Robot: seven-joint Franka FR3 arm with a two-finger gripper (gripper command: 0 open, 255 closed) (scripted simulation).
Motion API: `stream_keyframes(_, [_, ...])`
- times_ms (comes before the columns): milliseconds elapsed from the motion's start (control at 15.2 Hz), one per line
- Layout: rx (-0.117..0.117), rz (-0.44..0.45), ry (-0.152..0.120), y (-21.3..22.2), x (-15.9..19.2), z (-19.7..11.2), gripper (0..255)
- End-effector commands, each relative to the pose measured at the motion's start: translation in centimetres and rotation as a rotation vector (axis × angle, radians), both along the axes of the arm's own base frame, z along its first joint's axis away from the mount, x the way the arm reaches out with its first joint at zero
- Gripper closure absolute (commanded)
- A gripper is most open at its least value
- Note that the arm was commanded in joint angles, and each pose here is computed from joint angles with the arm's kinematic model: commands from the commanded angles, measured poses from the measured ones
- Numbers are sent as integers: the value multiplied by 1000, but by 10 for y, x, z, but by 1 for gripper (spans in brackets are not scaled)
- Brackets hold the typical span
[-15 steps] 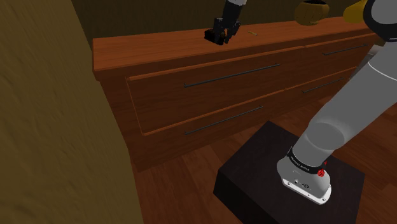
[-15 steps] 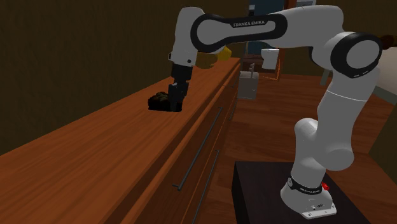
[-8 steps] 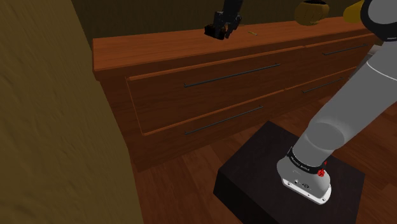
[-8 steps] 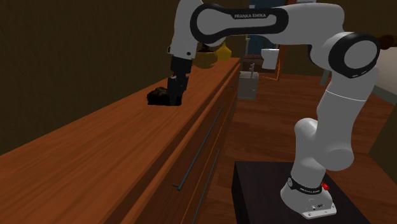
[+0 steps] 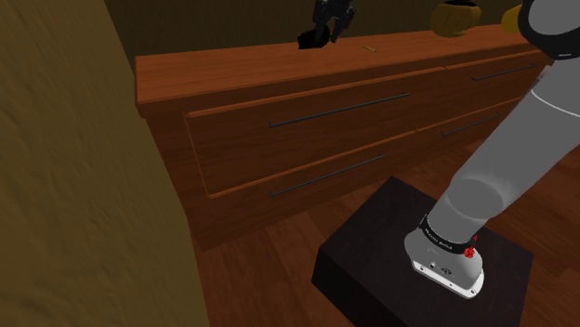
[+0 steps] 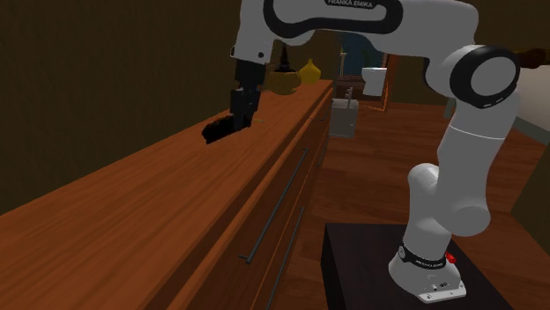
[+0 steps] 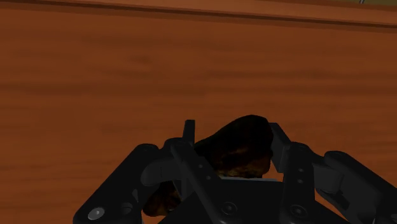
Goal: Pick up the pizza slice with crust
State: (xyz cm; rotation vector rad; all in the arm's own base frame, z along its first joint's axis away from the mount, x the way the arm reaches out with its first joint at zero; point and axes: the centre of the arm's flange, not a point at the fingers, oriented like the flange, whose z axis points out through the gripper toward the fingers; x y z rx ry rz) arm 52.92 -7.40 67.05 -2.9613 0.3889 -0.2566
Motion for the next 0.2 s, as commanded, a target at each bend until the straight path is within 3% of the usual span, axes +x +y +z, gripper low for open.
stream_keyframes(0, [0, 0, 0, 0, -1, 10, 255])
stream_keyframes(132, [0, 0, 0, 0, -1, 11, 255])
